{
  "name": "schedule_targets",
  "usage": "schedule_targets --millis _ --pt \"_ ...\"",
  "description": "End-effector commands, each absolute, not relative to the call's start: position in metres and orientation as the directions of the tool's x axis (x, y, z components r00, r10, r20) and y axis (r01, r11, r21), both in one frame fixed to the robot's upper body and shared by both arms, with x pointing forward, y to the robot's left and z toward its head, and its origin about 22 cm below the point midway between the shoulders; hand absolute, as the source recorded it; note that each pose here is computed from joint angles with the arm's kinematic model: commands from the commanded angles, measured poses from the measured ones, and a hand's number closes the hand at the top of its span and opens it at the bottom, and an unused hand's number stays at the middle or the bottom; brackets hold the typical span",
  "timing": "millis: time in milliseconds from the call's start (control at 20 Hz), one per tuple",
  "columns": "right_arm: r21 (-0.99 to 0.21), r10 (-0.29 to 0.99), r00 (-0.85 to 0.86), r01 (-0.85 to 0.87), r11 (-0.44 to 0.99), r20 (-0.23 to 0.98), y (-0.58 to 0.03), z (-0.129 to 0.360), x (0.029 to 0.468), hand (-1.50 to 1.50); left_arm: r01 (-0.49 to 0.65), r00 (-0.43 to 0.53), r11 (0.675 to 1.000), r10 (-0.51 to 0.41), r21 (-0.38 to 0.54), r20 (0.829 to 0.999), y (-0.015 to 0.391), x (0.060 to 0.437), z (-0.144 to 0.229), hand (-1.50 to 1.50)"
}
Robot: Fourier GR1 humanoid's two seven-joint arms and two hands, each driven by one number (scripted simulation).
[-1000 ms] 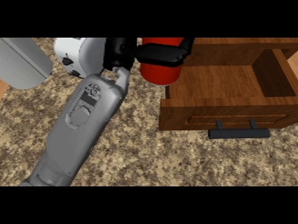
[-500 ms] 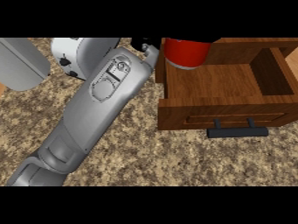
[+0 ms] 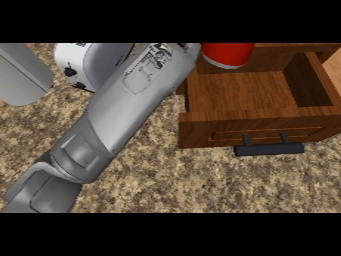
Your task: Pick up the can, place it into the drawer and close the drawer
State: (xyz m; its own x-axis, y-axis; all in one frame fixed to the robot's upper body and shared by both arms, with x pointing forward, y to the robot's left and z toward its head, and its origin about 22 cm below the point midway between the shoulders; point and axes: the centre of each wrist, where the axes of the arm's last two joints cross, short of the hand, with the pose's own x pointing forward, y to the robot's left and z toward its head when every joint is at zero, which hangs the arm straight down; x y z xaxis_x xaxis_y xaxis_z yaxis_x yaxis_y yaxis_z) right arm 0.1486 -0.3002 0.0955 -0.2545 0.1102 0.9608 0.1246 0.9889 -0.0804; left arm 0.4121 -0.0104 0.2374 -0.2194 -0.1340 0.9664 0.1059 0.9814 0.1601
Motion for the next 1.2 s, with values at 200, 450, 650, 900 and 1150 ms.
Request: schedule_targets --millis 200,450,650,900,1150 --pt "-0.080 0.113 -0.284 0.124 0.989 0.952 -0.306 0.106 0.172 -1.50 0.090 -0.218 0.968 -0.212 0.236 0.953 -0.023 0.417 0.226 1.50" --pt "-0.080 0.102 -0.265 0.095 0.992 0.959 -0.283 0.096 0.166 -1.50 0.075 -0.197 0.972 -0.206 0.224 0.959 -0.027 0.420 0.234 1.50" --pt "-0.091 0.116 -0.271 0.102 0.991 0.955 -0.298 0.098 0.174 -1.50 0.044 -0.200 0.968 -0.233 0.246 0.952 -0.025 0.421 0.218 1.50" --pt "-0.083 0.103 -0.286 0.081 0.993 0.953 -0.289 0.111 0.179 -1.50 -0.012 -0.214 0.956 -0.288 0.292 0.933 -0.013 0.426 0.188 1.50" --pt "-0.088 0.114 -0.283 0.102 0.991 0.952 -0.295 0.109 0.186 -1.50 -0.004 -0.220 0.946 -0.316 0.323 0.923 -0.015 0.430 0.198 1.50"
